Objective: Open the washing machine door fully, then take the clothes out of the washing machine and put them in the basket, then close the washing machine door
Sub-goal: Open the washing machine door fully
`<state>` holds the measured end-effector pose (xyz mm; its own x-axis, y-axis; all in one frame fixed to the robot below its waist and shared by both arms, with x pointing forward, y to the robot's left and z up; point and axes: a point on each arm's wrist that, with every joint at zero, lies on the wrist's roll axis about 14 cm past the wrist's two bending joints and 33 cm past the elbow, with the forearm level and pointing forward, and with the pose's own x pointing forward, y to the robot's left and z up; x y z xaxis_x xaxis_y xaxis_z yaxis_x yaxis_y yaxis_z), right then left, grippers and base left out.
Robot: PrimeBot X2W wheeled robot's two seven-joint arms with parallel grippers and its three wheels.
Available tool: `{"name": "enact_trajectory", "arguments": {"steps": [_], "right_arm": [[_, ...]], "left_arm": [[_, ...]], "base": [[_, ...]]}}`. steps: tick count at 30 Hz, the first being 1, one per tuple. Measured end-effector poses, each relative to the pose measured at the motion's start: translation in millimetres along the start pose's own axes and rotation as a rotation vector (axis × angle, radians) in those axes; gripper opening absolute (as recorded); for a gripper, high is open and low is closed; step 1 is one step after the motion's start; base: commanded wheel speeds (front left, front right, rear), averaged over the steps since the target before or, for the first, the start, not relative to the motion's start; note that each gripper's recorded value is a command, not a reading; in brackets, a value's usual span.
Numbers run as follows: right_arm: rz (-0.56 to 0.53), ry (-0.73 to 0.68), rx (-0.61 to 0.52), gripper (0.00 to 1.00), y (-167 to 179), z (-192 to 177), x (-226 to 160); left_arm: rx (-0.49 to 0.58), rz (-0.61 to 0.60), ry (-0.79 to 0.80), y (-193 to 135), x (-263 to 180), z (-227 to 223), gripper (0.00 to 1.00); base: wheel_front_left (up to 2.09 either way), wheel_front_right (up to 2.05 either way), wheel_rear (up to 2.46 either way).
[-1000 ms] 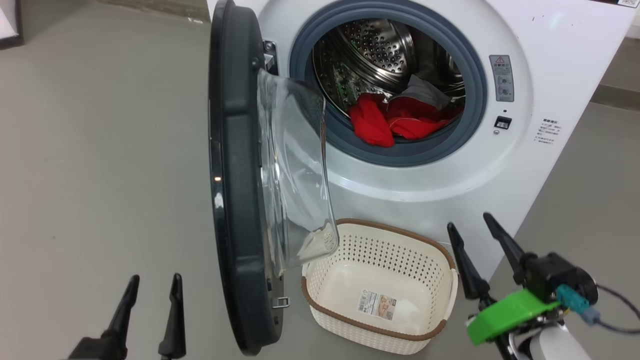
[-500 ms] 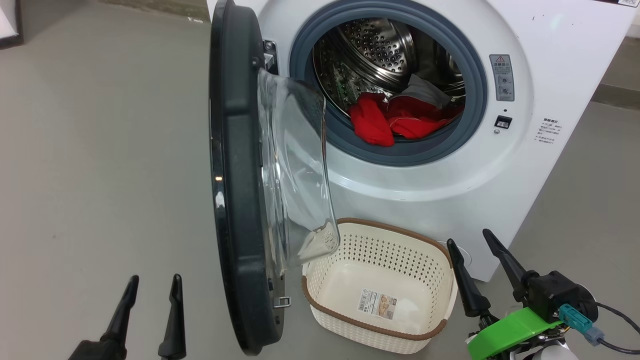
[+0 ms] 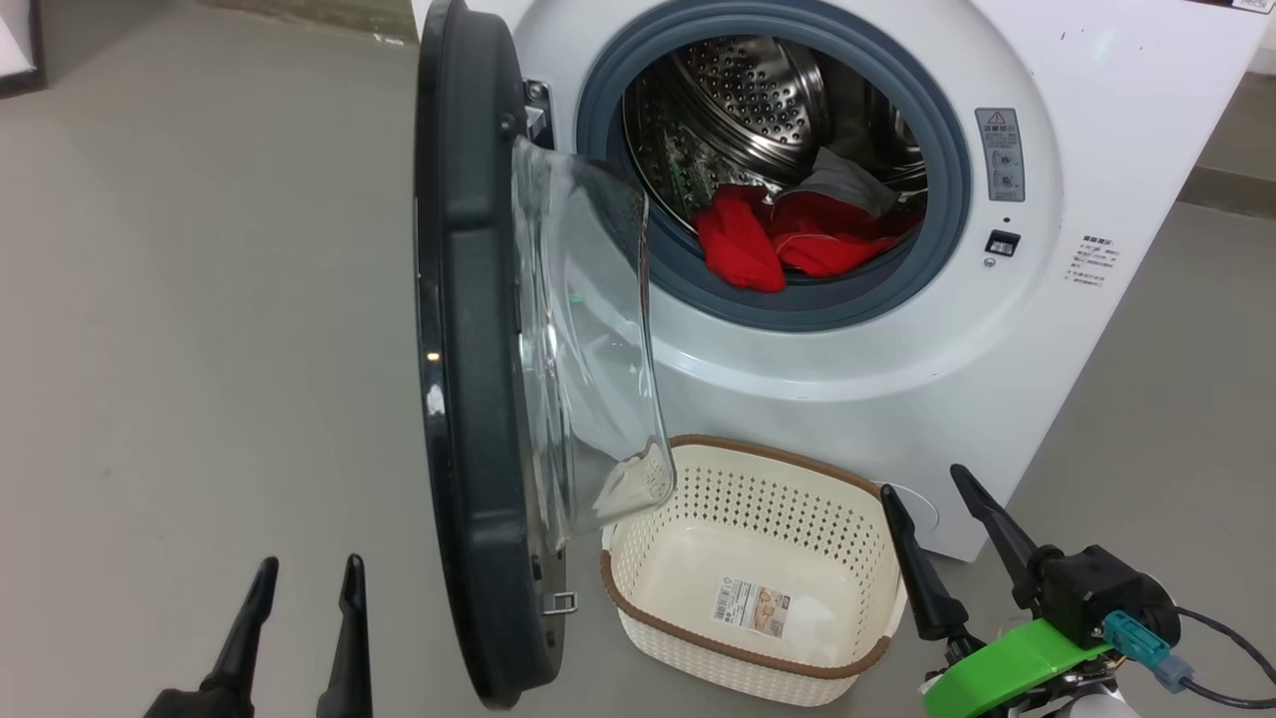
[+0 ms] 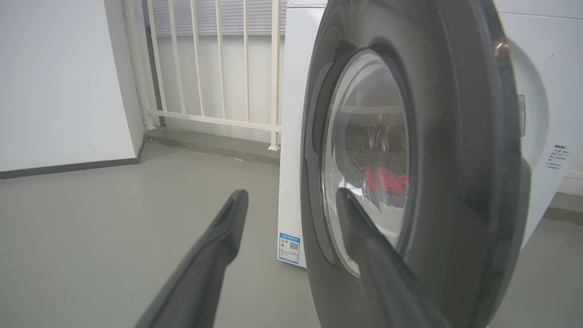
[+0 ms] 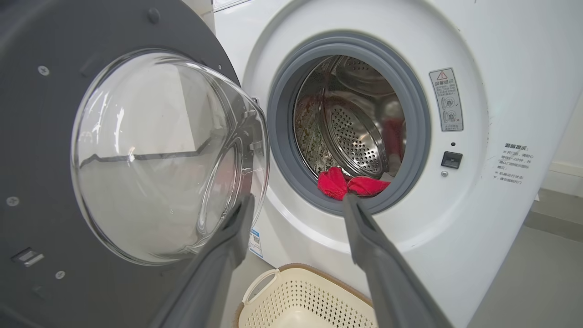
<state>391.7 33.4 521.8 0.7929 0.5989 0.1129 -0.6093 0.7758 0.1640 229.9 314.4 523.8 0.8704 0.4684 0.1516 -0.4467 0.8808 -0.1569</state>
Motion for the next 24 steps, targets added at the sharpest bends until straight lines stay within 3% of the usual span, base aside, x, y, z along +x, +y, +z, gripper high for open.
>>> {"name": "enact_trajectory", "arguments": {"steps": [4, 5, 6, 7, 16, 24], "right_arm": [[0.0, 0.004, 0.002, 1.0, 0.4, -1.2, -0.9], [-0.001, 0.005, 0.002, 1.0, 0.2, -1.5, -1.3], [-0.002, 0.007, 0.002, 1.0, -0.1, -2.1, -2.0], [-0.003, 0.01, 0.002, 1.0, -0.3, -2.9, -2.7], [-0.011, 0.025, 0.001, 1.0, -1.8, -7.3, -7.4], [-0.014, 0.024, -0.001, 1.0, -1.8, -6.5, -9.0]], "left_arm": [[-0.003, -0.005, -0.01, -1.6, 0.8, 3.0, 1.0], [-0.004, -0.005, -0.012, -1.9, 0.9, 3.4, 0.8], [-0.004, -0.007, -0.016, -2.3, 1.2, 4.6, 0.25], [-0.004, -0.007, -0.018, -2.4, 1.4, 5.3, 0.0], [-0.003, -0.003, -0.07, -3.9, 4.3, 21.5, 0.0], [0.044, -0.072, -0.253, -23.1, 22.5, 91.6, 0.0]], "base": [[0.0, 0.0, 0.0], [0.0, 0.0, 0.0], [0.0, 0.0, 0.0], [0.0, 0.0, 0.0], [0.0, 0.0, 0.0], [0.0, 0.0, 0.0]]}}
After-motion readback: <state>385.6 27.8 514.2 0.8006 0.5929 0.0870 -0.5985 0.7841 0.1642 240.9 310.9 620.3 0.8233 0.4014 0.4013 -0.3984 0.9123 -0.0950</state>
